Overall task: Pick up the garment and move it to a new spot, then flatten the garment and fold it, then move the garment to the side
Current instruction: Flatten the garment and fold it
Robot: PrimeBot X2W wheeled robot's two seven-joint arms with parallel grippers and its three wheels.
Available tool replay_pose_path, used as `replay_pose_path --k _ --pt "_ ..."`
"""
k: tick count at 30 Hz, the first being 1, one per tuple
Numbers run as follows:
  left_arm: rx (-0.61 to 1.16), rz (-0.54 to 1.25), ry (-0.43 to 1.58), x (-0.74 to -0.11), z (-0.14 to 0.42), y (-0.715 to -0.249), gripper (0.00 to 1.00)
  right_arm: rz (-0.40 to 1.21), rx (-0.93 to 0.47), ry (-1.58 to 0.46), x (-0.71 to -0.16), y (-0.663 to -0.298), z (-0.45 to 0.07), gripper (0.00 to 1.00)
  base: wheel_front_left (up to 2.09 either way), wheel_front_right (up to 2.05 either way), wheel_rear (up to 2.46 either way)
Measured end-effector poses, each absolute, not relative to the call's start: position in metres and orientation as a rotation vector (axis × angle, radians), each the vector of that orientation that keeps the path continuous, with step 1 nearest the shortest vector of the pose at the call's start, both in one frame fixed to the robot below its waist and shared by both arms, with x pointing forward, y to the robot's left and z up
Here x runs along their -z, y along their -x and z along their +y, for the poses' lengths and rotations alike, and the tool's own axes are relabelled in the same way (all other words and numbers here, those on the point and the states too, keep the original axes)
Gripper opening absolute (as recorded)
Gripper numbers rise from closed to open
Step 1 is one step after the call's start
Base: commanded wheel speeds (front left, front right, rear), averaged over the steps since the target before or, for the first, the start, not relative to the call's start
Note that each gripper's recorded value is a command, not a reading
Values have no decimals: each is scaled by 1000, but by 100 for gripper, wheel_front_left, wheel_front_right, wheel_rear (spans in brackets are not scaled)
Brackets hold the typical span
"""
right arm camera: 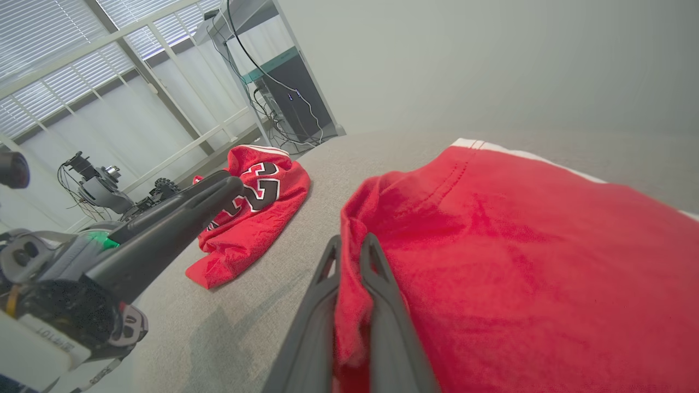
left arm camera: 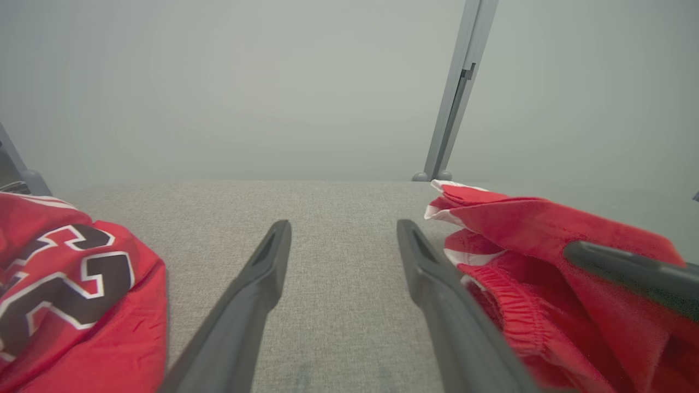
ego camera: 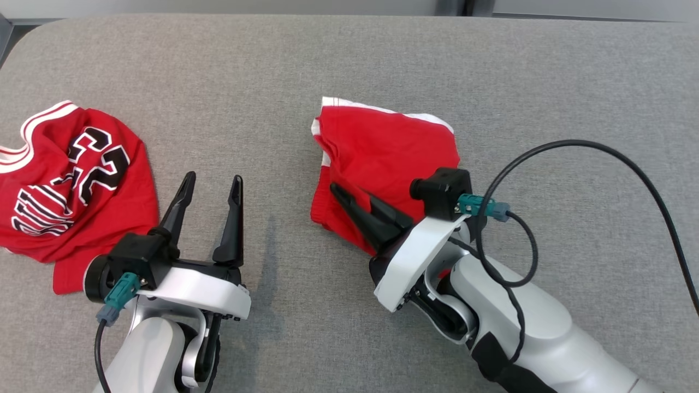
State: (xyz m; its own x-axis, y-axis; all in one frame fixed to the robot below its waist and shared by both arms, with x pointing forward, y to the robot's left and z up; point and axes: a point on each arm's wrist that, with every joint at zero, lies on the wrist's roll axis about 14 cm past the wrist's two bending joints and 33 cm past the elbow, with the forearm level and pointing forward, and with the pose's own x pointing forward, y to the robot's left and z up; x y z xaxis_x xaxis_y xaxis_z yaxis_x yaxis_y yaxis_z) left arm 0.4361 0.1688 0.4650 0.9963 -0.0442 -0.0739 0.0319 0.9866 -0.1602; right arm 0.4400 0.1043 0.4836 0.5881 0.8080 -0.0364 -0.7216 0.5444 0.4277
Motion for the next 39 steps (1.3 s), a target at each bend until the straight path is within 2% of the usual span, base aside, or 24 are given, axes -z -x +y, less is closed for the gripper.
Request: replay_pose_path --k 7,8,9,10,20,24,30,39 --pt "29 77 164 -463 171 -437 100 310 -969 -381 -464 -426 118 1 0 0 0" --pt "28 77 164 -463 171 -436 100 311 -978 -376 -463 -425 120 42 0 0 0" --pt "30 79 165 -462 170 -436 100 312 -984 -375 -463 -423 121 91 0 0 0" --pt "31 79 165 -461 169 -436 100 308 -993 -376 -463 -421 123 100 0 0 0" --pt "40 69 160 -464 167 -440 100 198 -1048 -362 -491 -414 128 100 0 0 0" --pt "48 61 155 -467 165 -441 100 128 -1009 -363 -508 -426 118 100 0 0 0" --pt "49 49 150 -472 164 -440 100 11 -818 -374 -529 -461 69 100 0 0 0" --pt "46 27 139 -485 168 -432 100 -70 -455 -295 -526 -481 -59 100 0 0 0"
